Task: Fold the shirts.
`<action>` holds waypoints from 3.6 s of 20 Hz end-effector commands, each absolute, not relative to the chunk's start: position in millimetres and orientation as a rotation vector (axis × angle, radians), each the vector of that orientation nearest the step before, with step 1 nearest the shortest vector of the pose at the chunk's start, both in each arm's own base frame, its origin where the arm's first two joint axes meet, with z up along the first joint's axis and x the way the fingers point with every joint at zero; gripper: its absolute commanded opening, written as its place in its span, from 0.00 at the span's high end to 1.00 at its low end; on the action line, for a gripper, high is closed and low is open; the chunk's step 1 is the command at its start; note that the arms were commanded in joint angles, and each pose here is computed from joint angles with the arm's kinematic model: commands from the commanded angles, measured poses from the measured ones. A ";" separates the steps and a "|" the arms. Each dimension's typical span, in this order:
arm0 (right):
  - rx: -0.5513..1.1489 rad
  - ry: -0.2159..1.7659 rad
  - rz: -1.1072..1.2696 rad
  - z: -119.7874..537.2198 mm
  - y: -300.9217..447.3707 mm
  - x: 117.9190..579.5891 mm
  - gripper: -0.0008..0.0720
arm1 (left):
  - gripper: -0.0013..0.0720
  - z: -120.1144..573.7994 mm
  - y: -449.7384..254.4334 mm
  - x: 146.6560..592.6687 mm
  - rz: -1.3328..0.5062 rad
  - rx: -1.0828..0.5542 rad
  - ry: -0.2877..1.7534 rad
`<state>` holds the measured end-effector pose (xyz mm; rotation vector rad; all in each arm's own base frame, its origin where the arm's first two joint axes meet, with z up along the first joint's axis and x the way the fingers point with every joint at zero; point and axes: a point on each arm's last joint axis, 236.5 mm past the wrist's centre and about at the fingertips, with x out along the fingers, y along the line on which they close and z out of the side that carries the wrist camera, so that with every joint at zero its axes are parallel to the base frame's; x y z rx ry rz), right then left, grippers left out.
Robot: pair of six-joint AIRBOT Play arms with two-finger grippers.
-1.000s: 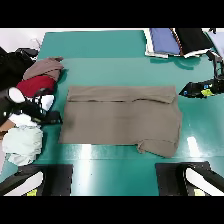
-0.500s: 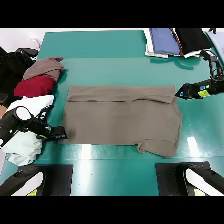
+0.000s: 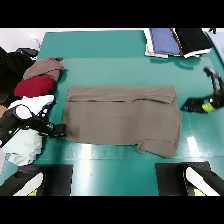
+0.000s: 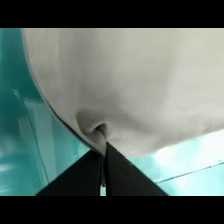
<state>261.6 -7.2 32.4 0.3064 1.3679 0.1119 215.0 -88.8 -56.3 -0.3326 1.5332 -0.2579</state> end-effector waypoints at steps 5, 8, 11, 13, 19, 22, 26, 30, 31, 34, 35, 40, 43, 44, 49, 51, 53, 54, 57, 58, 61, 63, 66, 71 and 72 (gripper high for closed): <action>0.649 1.743 0.016 -67.6 3.7 129.2 0.29 | 0.94 -29.6 -93.2 238.1 -0.278 -0.337 1.410; 0.613 1.795 0.080 -77.3 24.2 118.6 0.30 | 0.94 -29.4 -93.3 239.0 -0.278 -0.337 1.406; 0.551 1.860 0.132 -78.7 35.1 117.8 0.35 | 0.94 -29.5 -93.3 238.5 -0.279 -0.336 1.407; 0.524 1.896 0.185 -81.8 45.9 120.0 0.43 | 0.94 -29.5 -93.3 238.3 -0.280 -0.336 1.408; 0.254 1.886 0.254 -64.4 37.4 139.1 0.97 | 0.95 -22.9 -90.3 222.7 -0.333 -0.258 1.471; 0.161 1.768 0.234 -28.5 26.2 150.5 0.97 | 0.95 1.1 -91.7 213.1 -0.355 -0.241 1.428; 0.134 1.583 0.160 14.8 10.4 157.7 0.97 | 0.95 21.1 -93.8 174.7 -0.388 -0.230 1.476; 0.138 1.411 0.107 45.0 -3.6 201.5 0.98 | 0.95 31.4 -92.7 215.2 -0.358 -0.236 1.344; 0.136 1.384 0.100 50.3 -7.7 218.6 0.98 | 0.95 34.8 -91.6 235.3 -0.346 -0.236 1.298; 0.122 1.307 0.087 55.9 -22.7 280.3 0.98 | 0.94 33.7 -89.0 290.7 -0.322 -0.238 1.230; 0.113 1.271 0.108 57.0 -23.0 305.3 0.98 | 0.94 30.3 -86.9 311.4 -0.310 -0.237 1.218; 0.065 1.258 0.173 43.7 -9.1 394.6 0.98 | 0.94 10.5 -84.1 399.3 -0.273 -0.257 1.195; 0.065 1.246 0.181 33.4 -0.4 435.8 0.98 | 0.94 -1.1 -82.0 436.8 -0.254 -0.264 1.164; 0.078 1.250 0.173 29.7 -0.8 444.9 0.97 | 0.94 -4.2 -80.6 447.5 -0.245 -0.266 1.144; 0.264 1.215 0.212 27.9 5.4 481.6 0.50 | 0.37 5.6 -77.5 474.3 -0.222 -0.284 1.049; 0.364 1.190 0.241 35.8 -2.4 483.1 0.48 | 0.32 19.6 -79.5 472.8 -0.241 -0.276 1.062; 0.427 1.225 0.271 38.1 -18.4 467.4 0.44 | 0.35 34.2 -83.2 468.7 -0.270 -0.259 1.083; 0.439 1.264 0.267 34.4 -30.5 455.0 0.41 | 0.61 39.2 -84.8 466.2 -0.283 -0.252 1.094; 0.550 1.375 0.230 4.8 -56.3 417.9 0.25 | 0.94 44.4 -93.8 462.3 -0.313 -0.285 1.107; 0.584 1.400 0.218 -9.6 -60.8 407.8 0.23 | 0.94 45.0 -99.8 460.4 -0.327 -0.292 1.113; 0.705 1.389 0.248 -47.0 -53.5 392.6 0.20 | 0.94 43.5 -129.1 451.9 -0.384 -0.255 1.131; 0.759 1.377 0.259 -65.6 -45.0 389.5 0.20 | 0.94 44.5 -155.4 448.7 -0.426 -0.232 1.122; 0.865 1.382 0.297 -80.3 -28.1 389.3 0.20 | 0.94 39.6 -188.7 437.4 -0.487 -0.195 1.139; 0.814 1.375 0.406 -82.0 4.3 397.4 0.86 | 0.94 20.9 -250.9 430.8 -0.564 -0.179 1.132; 0.782 1.351 0.418 -73.6 6.7 401.4 0.97 | 0.95 19.0 -266.0 434.4 -0.580 -0.197 1.110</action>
